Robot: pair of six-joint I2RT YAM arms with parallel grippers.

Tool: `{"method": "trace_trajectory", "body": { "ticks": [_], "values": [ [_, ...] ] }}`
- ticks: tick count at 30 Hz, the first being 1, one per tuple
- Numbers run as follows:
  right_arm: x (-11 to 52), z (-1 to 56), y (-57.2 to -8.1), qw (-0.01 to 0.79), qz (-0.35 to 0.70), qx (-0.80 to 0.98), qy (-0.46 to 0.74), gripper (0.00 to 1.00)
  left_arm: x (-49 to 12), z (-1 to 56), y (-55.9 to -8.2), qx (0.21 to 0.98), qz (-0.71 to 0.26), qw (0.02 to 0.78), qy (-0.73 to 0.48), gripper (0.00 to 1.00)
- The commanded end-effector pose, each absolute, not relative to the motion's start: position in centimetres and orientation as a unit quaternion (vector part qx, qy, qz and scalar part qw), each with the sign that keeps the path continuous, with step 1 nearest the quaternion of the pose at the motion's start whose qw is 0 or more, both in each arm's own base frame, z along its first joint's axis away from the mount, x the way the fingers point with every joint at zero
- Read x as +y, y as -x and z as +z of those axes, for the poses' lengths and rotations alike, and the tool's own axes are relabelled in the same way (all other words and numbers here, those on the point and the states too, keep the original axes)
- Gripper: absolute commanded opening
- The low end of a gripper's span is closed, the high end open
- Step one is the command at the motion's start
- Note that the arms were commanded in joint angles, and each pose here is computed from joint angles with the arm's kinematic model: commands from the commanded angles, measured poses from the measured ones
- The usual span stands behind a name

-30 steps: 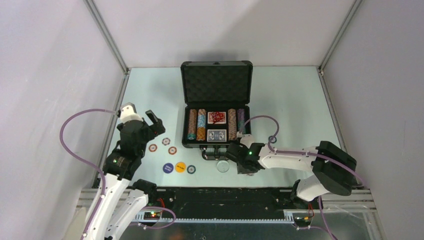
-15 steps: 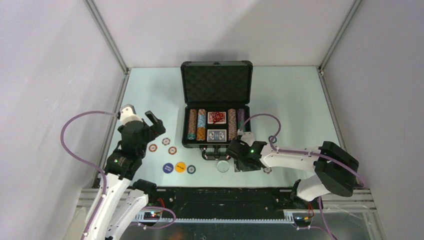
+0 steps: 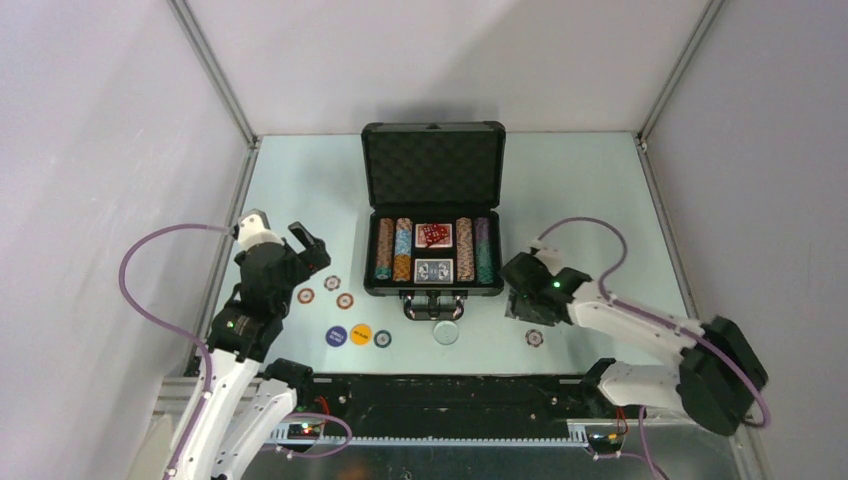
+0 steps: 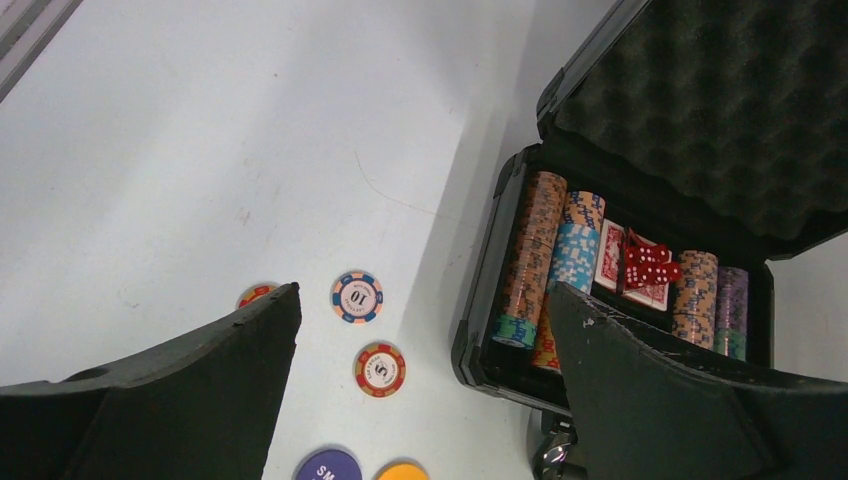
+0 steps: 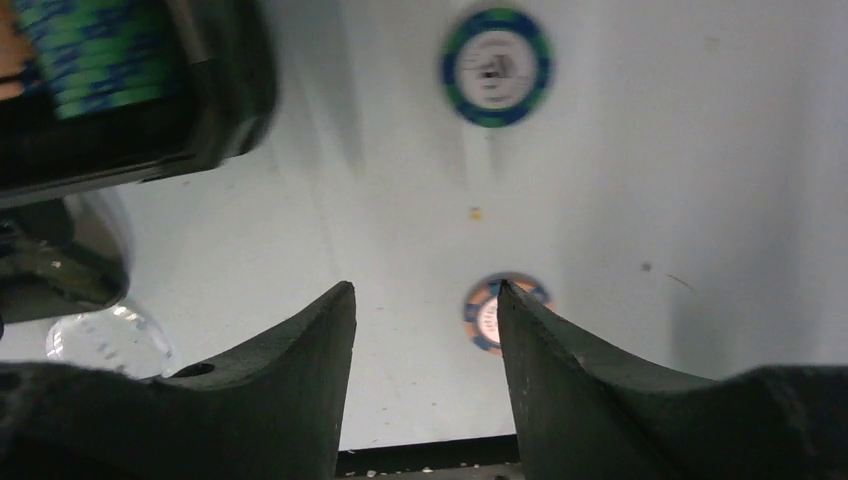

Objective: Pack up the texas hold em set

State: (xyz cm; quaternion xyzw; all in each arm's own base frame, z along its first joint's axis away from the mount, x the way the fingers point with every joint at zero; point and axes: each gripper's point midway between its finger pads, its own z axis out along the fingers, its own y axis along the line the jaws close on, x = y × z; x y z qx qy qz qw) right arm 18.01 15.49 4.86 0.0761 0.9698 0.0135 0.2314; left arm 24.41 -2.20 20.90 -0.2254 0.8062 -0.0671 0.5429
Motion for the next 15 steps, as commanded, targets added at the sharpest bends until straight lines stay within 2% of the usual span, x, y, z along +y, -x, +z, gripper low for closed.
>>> {"method": "trace_trajectory", "body": {
  "ticks": [1, 8, 15],
  "values": [
    [12.0, 5.0, -17.2, 0.229, 0.024, 0.966, -0.122, 0.54, -2.2, 21.3, -24.4, 0.803, -0.071, 0.55, 0.22, 0.98],
    [10.7, 3.1, -15.5, 0.209, 0.073, 0.962, -0.16, 0.41, -2.5, 21.1, -24.6, 0.807, -0.074, 0.544, 0.219, 0.98],
    [10.7, 1.3, -15.2, 0.189, 0.062, 0.965, -0.169, 0.36, -2.6, 21.1, -24.7, 0.808, -0.074, 0.542, 0.217, 0.98]
  ]
}}
